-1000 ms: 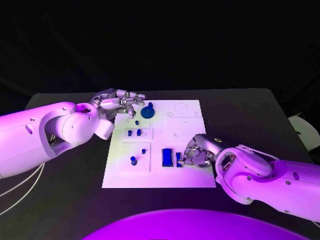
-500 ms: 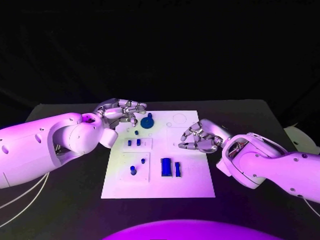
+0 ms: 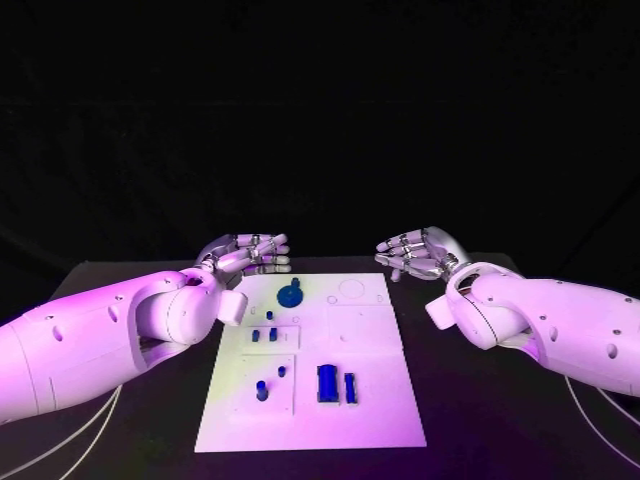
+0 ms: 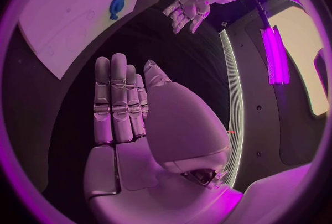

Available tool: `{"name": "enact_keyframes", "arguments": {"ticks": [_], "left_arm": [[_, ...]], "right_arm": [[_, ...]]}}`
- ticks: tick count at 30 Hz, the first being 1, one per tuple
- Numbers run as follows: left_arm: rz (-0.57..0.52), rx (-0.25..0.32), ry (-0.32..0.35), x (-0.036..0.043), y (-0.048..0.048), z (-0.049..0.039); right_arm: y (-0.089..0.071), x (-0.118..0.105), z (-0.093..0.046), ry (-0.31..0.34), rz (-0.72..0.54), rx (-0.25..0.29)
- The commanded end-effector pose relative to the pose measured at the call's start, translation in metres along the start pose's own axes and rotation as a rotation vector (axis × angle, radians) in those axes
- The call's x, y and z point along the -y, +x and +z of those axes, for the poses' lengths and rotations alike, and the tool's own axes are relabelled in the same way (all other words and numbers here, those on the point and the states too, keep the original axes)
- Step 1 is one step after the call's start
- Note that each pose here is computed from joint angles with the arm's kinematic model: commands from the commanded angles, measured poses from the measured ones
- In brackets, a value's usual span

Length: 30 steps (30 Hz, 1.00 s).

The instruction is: Assemble the parts on the task board

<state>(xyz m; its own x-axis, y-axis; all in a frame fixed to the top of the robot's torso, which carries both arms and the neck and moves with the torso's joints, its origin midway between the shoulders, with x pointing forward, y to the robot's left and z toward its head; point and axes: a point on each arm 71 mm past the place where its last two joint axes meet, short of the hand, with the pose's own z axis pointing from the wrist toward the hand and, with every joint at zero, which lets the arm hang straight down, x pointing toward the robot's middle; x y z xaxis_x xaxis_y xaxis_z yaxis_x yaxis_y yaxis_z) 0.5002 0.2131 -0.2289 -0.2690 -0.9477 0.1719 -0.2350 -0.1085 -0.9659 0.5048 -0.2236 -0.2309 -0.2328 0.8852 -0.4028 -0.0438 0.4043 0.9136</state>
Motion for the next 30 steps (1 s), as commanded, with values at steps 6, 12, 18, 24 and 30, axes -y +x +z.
{"name": "enact_keyframes", "arguments": {"ticks": [6,12,18,24,30], "left_arm": [[-0.023,0.143,0.084,-0.0066,-0.0095,0.0105],[-0.013,0.107,0.040,-0.0115,-0.0064,0.0119],[0.011,0.137,0.067,-0.0118,-0.0002,0.0057],[0.061,0.195,0.126,-0.0110,0.0125,-0.0082],[0.114,0.252,0.191,-0.0083,0.0255,-0.0239]], "right_arm": [[0.000,0.002,0.019,-0.041,0.255,-0.034],[-0.002,0.004,0.020,-0.010,0.179,0.009],[0.007,0.000,0.010,-0.021,0.238,0.052],[0.022,-0.009,-0.011,-0.026,0.341,0.137],[0.032,-0.018,-0.030,-0.015,0.413,0.206]]}}
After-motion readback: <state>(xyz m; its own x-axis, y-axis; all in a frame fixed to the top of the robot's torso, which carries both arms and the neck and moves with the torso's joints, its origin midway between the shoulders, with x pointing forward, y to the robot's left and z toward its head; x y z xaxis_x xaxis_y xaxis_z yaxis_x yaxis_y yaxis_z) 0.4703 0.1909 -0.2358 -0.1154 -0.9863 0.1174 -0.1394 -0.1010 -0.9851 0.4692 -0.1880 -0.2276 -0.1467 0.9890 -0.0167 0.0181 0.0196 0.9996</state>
